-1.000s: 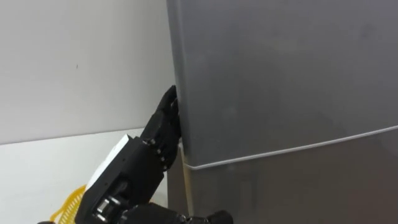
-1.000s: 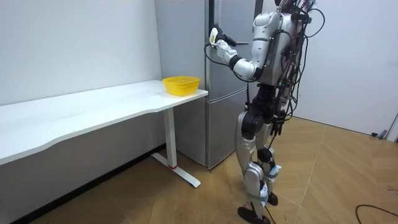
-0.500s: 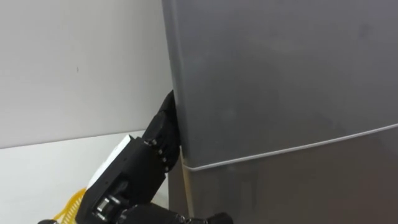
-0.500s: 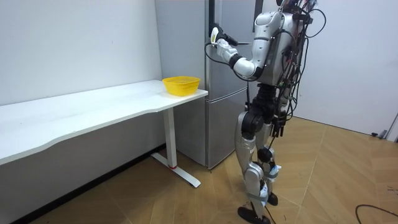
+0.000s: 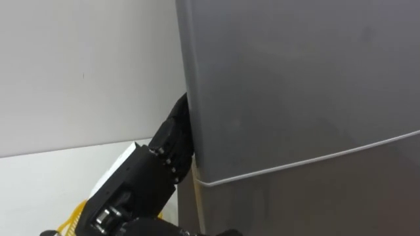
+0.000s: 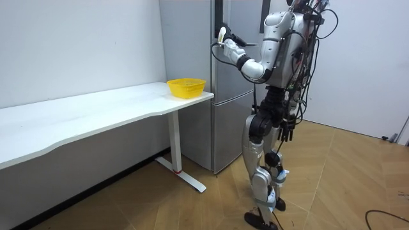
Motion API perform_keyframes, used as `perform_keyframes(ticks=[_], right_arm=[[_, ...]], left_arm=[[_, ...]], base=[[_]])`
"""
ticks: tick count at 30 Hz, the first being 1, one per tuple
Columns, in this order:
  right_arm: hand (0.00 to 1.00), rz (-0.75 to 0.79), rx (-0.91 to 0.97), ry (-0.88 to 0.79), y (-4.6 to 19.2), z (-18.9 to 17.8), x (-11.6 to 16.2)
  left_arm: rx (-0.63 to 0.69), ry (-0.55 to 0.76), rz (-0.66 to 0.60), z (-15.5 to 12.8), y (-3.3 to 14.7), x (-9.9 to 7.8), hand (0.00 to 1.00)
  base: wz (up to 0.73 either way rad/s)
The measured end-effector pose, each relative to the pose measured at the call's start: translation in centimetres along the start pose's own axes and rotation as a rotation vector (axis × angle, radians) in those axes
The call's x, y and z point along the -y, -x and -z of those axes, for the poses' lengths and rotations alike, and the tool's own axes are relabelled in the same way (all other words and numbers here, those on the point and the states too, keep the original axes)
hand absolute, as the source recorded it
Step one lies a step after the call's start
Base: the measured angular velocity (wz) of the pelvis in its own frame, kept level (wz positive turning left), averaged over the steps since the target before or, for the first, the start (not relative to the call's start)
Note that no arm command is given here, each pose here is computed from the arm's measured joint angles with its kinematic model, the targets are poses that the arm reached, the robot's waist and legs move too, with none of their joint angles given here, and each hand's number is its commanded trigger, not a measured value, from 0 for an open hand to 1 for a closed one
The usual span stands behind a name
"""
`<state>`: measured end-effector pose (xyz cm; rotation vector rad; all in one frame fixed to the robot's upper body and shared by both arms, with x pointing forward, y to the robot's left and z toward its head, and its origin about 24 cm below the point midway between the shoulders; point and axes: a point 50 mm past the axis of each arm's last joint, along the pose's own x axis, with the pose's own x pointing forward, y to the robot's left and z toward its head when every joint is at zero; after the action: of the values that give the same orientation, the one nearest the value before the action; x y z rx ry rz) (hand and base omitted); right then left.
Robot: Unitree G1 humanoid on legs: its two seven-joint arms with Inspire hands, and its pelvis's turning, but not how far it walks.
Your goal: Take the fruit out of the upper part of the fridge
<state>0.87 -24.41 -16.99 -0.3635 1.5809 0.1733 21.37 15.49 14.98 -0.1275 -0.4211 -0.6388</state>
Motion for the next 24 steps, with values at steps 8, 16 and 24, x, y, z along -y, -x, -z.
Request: perform_keyframes(ticks=[8, 16, 24], right_arm=[[0.00, 0.001, 0.015, 0.003, 0.00, -0.19, 0.03], [0.00, 0.004, 0.020, 0.004, 0.01, -0.30, 0.09], [0.00, 0.012, 0.015, 0.022, 0.03, -0.21, 0.22]], left_arm=[[0.009, 0.008, 0.014, -0.05, -0.21, 0.17, 0.00], [0.023, 0.035, 0.022, -0.17, -0.24, 0.17, 0.00], [0.020, 0.040, 0.030, -0.08, -0.31, 0.32, 0.00]], base=[[0.00], [0.00], [-0.01]])
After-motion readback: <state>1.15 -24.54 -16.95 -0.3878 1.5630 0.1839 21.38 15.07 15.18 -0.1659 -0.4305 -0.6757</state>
